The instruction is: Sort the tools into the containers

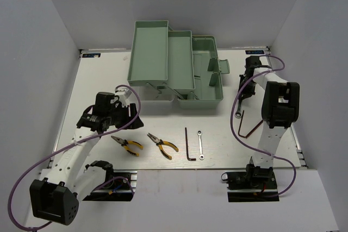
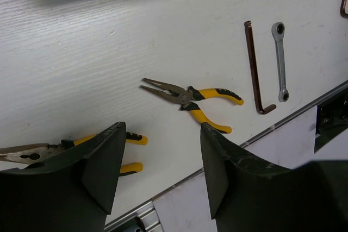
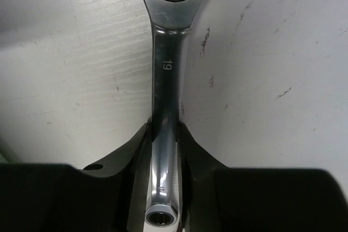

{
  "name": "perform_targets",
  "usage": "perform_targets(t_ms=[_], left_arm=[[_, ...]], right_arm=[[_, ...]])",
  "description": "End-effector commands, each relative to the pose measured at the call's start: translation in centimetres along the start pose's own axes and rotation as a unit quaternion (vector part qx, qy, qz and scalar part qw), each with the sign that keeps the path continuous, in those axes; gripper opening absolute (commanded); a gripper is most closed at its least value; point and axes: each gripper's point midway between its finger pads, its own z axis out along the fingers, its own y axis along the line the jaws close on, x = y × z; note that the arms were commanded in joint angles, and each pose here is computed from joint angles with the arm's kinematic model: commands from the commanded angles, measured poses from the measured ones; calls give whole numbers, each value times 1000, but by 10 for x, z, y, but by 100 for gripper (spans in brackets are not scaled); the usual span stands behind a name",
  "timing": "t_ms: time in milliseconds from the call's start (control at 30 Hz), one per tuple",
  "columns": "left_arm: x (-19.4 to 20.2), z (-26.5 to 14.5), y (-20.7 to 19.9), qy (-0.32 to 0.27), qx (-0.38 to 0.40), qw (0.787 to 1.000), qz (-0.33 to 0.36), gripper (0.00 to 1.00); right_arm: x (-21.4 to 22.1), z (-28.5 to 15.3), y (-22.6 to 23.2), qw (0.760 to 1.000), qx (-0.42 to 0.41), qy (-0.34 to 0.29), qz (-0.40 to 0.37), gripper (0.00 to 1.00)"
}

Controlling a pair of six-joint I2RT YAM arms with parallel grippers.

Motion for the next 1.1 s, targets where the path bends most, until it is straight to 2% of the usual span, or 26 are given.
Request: perform_targets(t_ms=[0, 67, 167, 300, 533, 667, 800, 867, 933, 967, 1067], left_arm=[[-3, -2, -4, -12, 7, 1000, 7, 67], [-2, -1, -5, -6, 11, 1000, 5, 67], [0, 3, -9, 3, 24, 1000, 6, 67], [2, 7, -11, 11, 30, 999, 2, 67], [-4, 12, -21, 15, 40, 999, 10, 67], [-5, 20, -44, 30, 97, 995, 20, 67], [-12, 35, -65, 47, 130, 989, 43, 67], [-8, 44, -78, 67, 143, 986, 58, 67], [-14, 48, -93, 70, 157, 982, 75, 67], [-7, 54, -105, 89, 170, 978, 82, 67], [-9, 59, -133, 93, 182, 973, 105, 67]], right_arm=[[20, 1, 8, 999, -28, 23, 37, 3], [12, -5, 16, 996, -64, 9, 59, 0], [-9, -40, 23, 990, -108, -33, 81, 0], [-17, -67, 24, 985, -136, -62, 87, 0], [-28, -127, 22, 977, -153, -140, 57, 0], [-33, -162, 36, 966, -188, -178, 18, 0], [-49, -200, 76, 944, -257, -204, -43, 0], [-55, -217, 114, 926, -307, -203, -89, 0], [-58, -221, 135, 917, -321, -207, -112, 0], [-67, -225, 151, 911, -330, -213, -124, 0], [-85, -220, 173, 911, -328, -214, -127, 0]])
